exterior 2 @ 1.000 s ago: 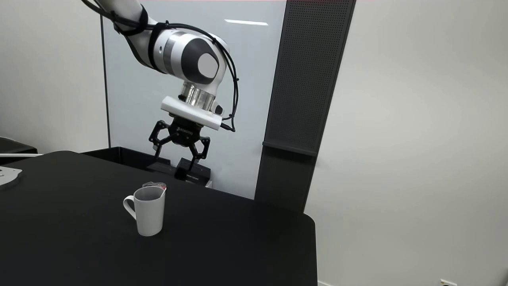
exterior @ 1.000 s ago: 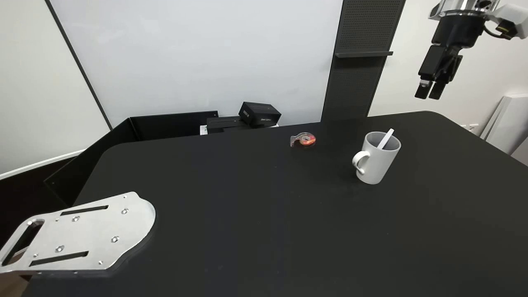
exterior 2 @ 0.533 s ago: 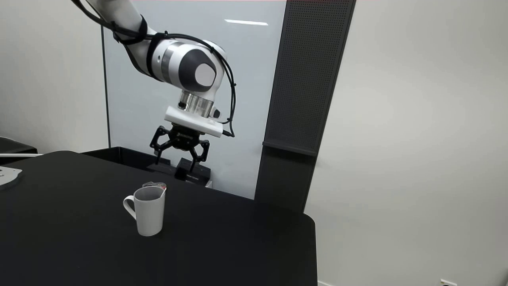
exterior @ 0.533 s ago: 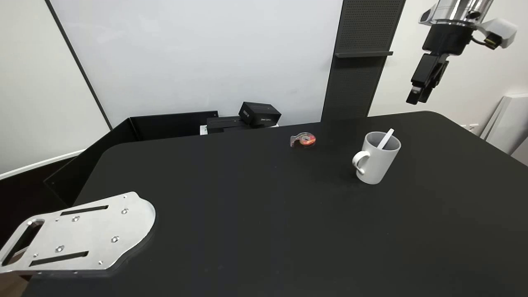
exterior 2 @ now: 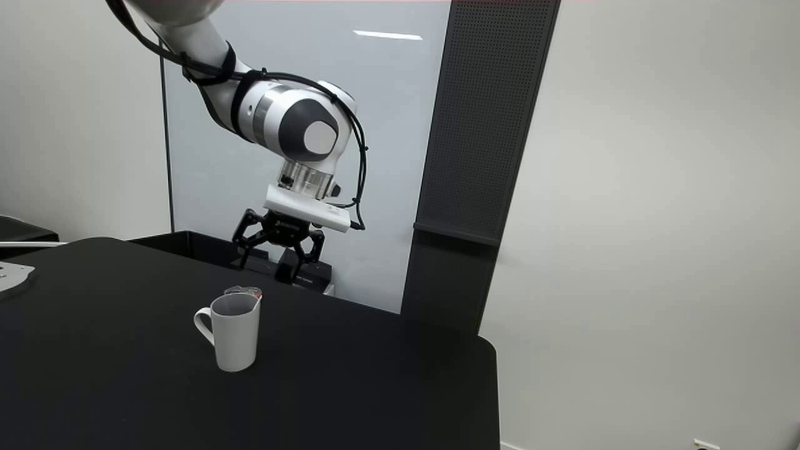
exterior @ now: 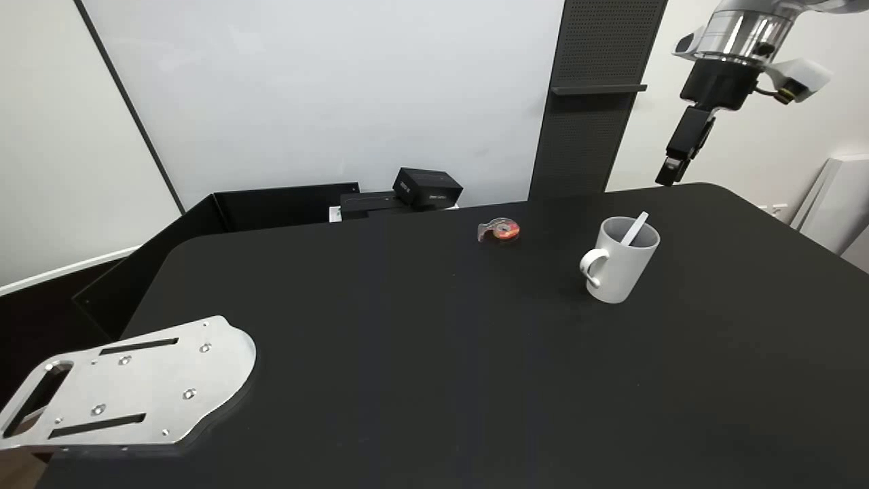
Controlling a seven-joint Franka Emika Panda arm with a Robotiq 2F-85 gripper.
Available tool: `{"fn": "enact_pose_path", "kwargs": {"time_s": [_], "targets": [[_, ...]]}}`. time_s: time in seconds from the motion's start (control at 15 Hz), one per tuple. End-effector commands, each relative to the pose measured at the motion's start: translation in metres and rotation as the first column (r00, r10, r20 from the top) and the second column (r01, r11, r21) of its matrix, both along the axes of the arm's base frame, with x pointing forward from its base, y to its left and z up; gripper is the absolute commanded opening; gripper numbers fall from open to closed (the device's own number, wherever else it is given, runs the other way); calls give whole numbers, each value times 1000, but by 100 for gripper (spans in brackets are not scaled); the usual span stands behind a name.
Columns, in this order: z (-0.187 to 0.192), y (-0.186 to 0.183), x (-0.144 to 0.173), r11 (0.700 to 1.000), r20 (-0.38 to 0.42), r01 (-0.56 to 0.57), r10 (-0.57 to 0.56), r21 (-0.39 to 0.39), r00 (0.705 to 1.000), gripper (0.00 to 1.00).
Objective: Take the spoon out of the mug and put it on the table
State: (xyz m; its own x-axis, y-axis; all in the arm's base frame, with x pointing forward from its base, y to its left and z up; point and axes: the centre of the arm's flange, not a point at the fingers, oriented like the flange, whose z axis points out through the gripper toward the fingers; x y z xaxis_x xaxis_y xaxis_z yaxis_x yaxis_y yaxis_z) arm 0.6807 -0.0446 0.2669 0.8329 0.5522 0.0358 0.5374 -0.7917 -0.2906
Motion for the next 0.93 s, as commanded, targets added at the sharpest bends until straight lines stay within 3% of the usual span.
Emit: {"fn": "enact_pose_path", "kwargs": {"time_s": [0.0,0.87], "targets": [[-6,0,7,1000,2,20,-20,21,1000,100],[-28,7,7,998,-18,34,-33,54,999,100]]}}
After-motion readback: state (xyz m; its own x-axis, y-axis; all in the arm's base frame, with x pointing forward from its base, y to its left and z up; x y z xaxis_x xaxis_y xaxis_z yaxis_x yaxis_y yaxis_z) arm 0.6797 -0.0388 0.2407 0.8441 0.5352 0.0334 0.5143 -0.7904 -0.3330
